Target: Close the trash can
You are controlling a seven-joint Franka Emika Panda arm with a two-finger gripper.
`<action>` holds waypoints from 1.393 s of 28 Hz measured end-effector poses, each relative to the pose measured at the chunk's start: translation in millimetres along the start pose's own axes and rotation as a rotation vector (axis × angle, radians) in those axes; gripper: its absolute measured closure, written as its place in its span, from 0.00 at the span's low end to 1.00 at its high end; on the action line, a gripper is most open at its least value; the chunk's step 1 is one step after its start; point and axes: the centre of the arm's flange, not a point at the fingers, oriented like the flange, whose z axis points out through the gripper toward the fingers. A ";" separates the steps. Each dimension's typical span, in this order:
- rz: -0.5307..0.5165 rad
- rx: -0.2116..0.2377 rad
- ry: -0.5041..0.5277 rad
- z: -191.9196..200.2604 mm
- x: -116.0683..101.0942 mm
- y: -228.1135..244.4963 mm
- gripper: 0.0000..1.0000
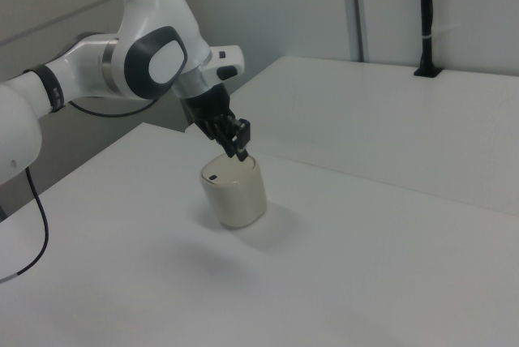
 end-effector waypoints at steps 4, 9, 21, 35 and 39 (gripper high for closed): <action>-0.024 -0.042 -0.008 -2.4 -1.2 13.1 0.52; 0.003 -0.066 -0.029 7.1 -0.4 46.1 0.30; 0.020 -0.085 -0.085 33.4 -0.3 100.8 0.00; 0.009 -0.085 -0.147 49.0 -6.3 97.9 0.00; 0.009 -0.086 -0.151 51.7 -6.2 98.5 0.00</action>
